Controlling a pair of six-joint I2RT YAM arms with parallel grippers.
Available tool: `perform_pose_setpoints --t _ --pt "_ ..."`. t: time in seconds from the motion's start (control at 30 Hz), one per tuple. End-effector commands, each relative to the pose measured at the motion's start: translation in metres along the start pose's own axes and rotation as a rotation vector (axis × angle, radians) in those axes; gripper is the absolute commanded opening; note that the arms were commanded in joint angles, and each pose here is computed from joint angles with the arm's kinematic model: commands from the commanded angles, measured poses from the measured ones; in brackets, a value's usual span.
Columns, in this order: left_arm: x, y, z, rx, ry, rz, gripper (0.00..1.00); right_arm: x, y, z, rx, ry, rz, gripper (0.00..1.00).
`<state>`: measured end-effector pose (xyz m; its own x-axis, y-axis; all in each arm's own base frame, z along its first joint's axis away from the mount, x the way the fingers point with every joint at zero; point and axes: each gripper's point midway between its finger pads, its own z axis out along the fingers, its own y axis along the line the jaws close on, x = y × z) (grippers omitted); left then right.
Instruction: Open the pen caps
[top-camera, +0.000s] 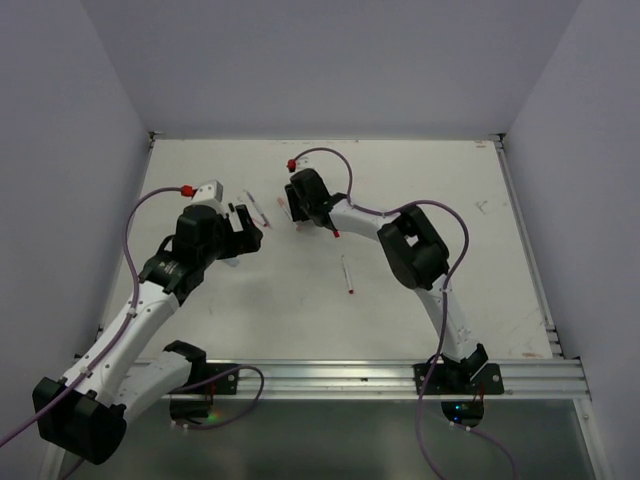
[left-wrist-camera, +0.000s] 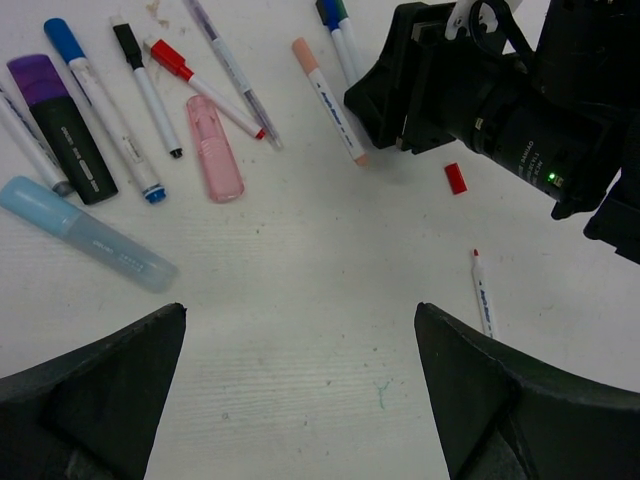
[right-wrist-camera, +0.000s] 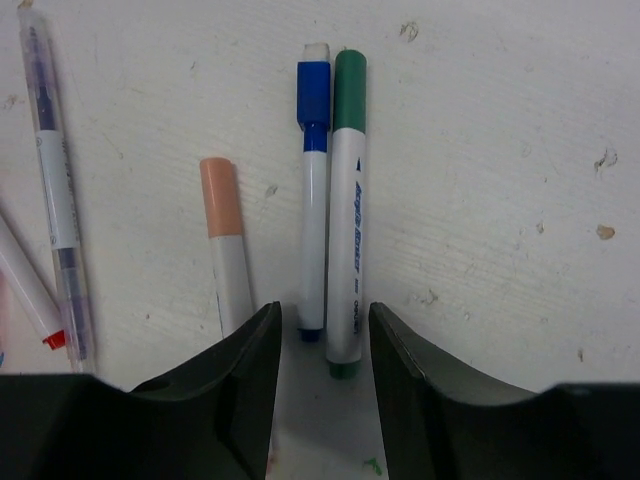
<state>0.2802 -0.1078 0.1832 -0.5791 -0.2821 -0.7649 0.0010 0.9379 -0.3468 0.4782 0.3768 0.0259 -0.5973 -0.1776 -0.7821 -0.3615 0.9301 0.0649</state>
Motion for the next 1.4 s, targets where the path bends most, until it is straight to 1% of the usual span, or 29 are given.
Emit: perform_pose_setpoints --t 0.0,0.13,0.33,0.37,0.53,0.67,0.77,0.83,0.87,0.9,0.97,1.0,1.03,1.1,1.2,1.23,1.33,1.37 --pt "-0.011 -0.014 0.003 0.066 -0.031 -0.009 1.00 0.005 -0.001 -0.019 -0.034 0.045 -0.005 0.45" --pt "-0.013 -0.015 0.002 0.067 -0.030 -0.009 1.00 0.011 -0.013 -0.024 -0.011 0.065 -0.005 0.45" --pt "-0.017 -0.013 0.001 0.056 -0.052 -0.003 1.00 0.018 -0.038 -0.027 0.003 0.102 0.011 0.39" --pt "-0.017 -0.013 0.002 0.054 -0.049 -0.002 1.00 0.017 -0.039 -0.027 -0.002 0.102 -0.001 0.38" --pt "-0.017 -0.014 0.005 0.059 -0.045 -0.004 1.00 0.016 -0.032 -0.021 -0.047 0.117 -0.051 0.37" --pt "-0.015 -0.014 0.007 0.058 -0.037 -0.001 1.00 0.019 -0.023 -0.010 -0.097 0.134 -0.100 0.41" --pt "-0.014 -0.013 0.007 0.054 -0.039 -0.002 1.00 0.016 -0.018 -0.004 -0.118 0.142 -0.115 0.41" --pt "-0.014 -0.013 0.007 0.057 -0.037 -0.001 1.00 0.026 -0.017 0.003 -0.125 0.178 -0.122 0.41" --pt "-0.013 -0.013 0.008 0.055 -0.037 -0.003 1.00 0.017 -0.015 0.005 -0.127 0.165 -0.121 0.40" --pt "-0.013 -0.013 0.008 0.055 -0.037 -0.003 1.00 0.024 -0.016 0.009 -0.122 0.184 -0.121 0.39" --pt "-0.013 -0.013 0.009 0.055 -0.038 -0.006 1.00 0.020 -0.016 0.010 -0.116 0.182 -0.119 0.29" --pt "-0.014 -0.013 0.009 0.056 -0.039 -0.008 1.00 0.023 -0.017 0.011 -0.110 0.190 -0.120 0.23" --pt "-0.013 -0.013 0.010 0.056 -0.039 -0.009 1.00 0.021 -0.017 0.009 -0.103 0.187 -0.120 0.10" --pt "-0.013 -0.015 0.011 0.067 -0.035 -0.017 1.00 0.021 -0.019 0.006 -0.097 0.177 -0.118 0.00" --pt "-0.016 -0.022 0.014 0.092 -0.040 -0.036 1.00 0.011 -0.021 -0.014 -0.107 0.142 -0.113 0.00" --pt "-0.018 -0.025 0.017 0.102 -0.043 -0.043 1.00 0.001 -0.017 -0.021 -0.129 0.105 -0.100 0.00" --pt "-0.024 -0.034 0.023 0.130 -0.049 -0.076 1.00 -0.021 -0.011 -0.053 -0.171 0.017 -0.071 0.00" --pt "-0.029 -0.038 0.025 0.135 -0.057 -0.094 0.99 -0.025 -0.012 -0.072 -0.178 -0.003 -0.052 0.00"
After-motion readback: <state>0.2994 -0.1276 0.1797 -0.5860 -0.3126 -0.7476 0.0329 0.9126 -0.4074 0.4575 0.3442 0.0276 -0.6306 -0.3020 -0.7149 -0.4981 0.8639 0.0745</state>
